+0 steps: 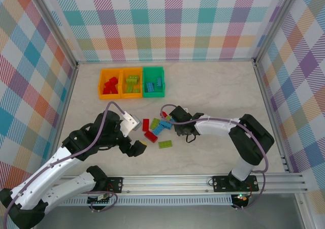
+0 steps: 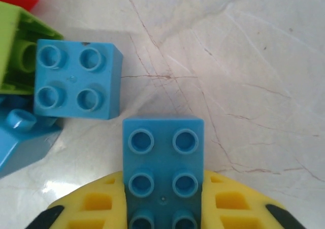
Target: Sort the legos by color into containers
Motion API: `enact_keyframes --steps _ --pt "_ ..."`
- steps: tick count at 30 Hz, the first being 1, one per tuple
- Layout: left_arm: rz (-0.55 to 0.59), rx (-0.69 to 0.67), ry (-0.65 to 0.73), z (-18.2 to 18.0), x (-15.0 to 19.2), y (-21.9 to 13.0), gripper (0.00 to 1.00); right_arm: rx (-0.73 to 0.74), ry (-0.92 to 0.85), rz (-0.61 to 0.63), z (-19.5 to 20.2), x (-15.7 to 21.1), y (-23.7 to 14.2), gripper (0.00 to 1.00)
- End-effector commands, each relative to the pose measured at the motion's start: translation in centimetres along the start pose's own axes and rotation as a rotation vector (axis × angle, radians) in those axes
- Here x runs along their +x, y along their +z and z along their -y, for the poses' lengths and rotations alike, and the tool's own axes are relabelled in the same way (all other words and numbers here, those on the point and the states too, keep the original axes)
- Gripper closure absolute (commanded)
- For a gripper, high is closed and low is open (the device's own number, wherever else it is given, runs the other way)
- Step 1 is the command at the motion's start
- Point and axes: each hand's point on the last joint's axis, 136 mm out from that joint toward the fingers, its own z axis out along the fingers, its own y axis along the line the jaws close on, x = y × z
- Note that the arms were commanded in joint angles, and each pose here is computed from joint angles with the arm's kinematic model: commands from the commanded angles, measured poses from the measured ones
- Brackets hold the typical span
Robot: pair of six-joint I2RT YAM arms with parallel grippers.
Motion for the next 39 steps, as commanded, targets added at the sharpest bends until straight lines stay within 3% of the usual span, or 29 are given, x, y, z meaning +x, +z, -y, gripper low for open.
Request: enact_keyframes --steps 1,6,9,13,18,24,28,31,39 --pt "0.014 0.031 0.036 0.7 0.1 -0.1 0.00 -0.073 -0.043 0.141 -0.8 -3.1 -3.5 0.80" --pt "0.045 -0.169 -0.051 -2.8 -0.4 -0.2 0.00 -0.183 -0.130 0.392 -3.7 -9.6 -8.0 0.80" --pt "0.030 -0.288 -0.077 -4.9 -0.1 -0.4 0.00 -0.201 -0.175 0.468 -5.8 -13.7 -8.9 0.78" --pt "-0.011 -0.433 -0.174 -7.1 -0.4 -1.4 0.00 -0.189 -0.178 0.499 -7.7 -19.5 -7.3 0.78" --pt "0.019 -0.481 -0.348 -8.1 -1.8 -0.4 0.00 -0.189 -0.157 0.503 -9.3 -25.0 -3.5 0.79" --pt "0.108 -0.466 -0.516 -8.7 -1.8 2.5 0.00 -0.148 -0.125 0.421 -8.8 -27.7 1.2 0.78" --pt "0.151 -0.529 -0.588 -10.0 -1.0 2.6 0.00 -0.136 -0.108 0.387 -8.0 -28.2 3.0 0.65" --pt "0.157 -0.566 -0.617 -10.5 -0.5 2.4 0.00 -0.167 -0.121 0.387 -8.4 -28.3 2.6 0.52" --pt "0.189 -0.602 -0.694 -11.3 -0.1 3.1 0.00 -0.251 -0.118 0.415 -8.7 -28.4 -2.9 0.49"
